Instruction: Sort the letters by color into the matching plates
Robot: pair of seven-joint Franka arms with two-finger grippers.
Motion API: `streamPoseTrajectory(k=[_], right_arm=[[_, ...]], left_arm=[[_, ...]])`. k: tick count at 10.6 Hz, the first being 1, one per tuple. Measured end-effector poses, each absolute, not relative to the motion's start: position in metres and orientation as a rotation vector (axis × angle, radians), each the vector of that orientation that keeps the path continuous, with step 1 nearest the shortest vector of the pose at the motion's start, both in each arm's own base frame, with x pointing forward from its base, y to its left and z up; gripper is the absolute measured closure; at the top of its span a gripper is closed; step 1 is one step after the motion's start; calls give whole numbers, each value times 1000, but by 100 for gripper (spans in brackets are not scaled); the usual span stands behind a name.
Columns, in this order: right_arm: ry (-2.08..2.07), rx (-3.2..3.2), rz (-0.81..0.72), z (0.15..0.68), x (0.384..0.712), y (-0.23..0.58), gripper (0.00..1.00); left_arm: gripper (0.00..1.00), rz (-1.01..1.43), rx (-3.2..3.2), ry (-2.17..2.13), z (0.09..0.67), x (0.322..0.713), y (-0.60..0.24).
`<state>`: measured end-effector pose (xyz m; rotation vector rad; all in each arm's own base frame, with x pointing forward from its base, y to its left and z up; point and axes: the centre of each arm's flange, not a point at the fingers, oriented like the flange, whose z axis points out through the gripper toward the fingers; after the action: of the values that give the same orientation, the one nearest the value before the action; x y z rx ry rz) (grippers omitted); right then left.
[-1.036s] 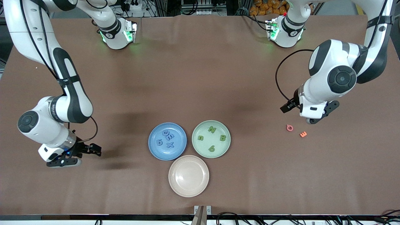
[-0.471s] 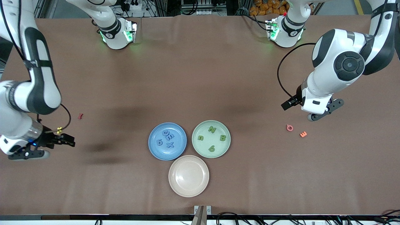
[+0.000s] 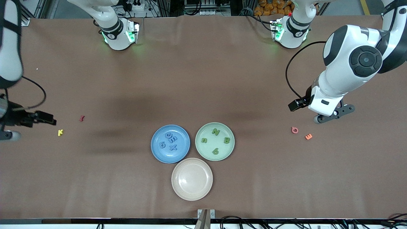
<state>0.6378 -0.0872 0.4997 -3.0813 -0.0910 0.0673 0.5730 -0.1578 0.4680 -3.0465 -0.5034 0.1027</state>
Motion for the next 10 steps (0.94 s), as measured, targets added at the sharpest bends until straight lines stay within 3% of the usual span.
streamPoseTrajectory(k=[4,10], right_arm=[[-47,-3060,177,587,590,-103,0],[56,-3066,121,668,553,-87,0]], left_arm=[[0,100,-3049,-496,469,574,-158],[0,105,-3049,-494,468,574,-159]])
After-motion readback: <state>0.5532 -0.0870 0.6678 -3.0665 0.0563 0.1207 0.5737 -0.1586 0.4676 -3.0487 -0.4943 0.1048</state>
